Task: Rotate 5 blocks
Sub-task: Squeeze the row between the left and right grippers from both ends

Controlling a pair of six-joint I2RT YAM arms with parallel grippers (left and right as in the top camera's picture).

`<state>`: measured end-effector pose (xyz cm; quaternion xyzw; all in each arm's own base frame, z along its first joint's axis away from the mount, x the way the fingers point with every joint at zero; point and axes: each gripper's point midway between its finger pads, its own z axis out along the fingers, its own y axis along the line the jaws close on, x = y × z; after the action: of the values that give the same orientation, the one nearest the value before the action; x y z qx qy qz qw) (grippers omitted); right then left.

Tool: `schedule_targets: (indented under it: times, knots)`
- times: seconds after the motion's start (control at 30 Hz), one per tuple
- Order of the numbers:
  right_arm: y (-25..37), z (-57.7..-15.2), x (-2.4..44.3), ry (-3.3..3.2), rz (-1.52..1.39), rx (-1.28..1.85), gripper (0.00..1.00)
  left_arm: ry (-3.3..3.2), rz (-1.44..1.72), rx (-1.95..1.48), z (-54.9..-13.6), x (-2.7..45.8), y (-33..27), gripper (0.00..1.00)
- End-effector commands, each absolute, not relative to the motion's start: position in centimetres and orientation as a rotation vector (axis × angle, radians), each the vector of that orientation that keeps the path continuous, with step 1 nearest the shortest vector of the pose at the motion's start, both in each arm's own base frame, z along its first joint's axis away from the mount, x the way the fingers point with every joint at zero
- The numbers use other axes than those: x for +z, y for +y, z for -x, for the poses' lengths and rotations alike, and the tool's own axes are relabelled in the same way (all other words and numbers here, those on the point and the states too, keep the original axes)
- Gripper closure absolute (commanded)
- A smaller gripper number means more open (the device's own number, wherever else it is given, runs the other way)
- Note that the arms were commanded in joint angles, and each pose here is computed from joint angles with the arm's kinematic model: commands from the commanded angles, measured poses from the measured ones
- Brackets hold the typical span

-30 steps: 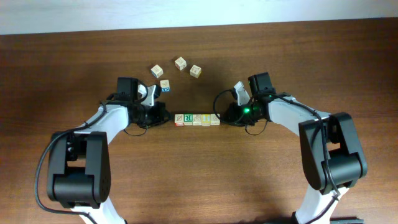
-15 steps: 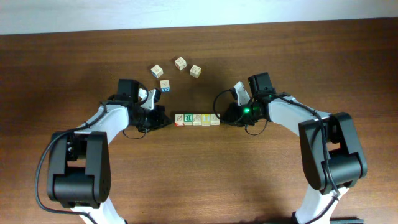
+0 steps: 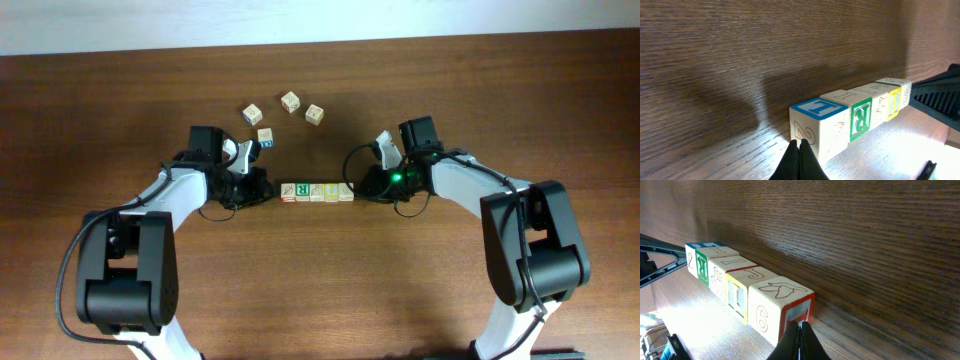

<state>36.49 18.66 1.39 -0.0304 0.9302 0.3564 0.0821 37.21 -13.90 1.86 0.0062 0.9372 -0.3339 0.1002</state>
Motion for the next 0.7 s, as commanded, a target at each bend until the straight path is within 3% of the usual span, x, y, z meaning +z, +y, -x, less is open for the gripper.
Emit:
schedule_targets:
  times: [0.0,0.67]
  knots:
    - [19.00,-35.89,0.90,2.794,0.106,1.076,0.96,2.730,-0.067,-1.039,-37.56,2.87,-14.51,1.00]
    - [19.18,-35.80,1.05,2.790,0.109,1.097,0.96,2.736,-0.063,-1.023,-37.59,2.74,-14.37,1.00]
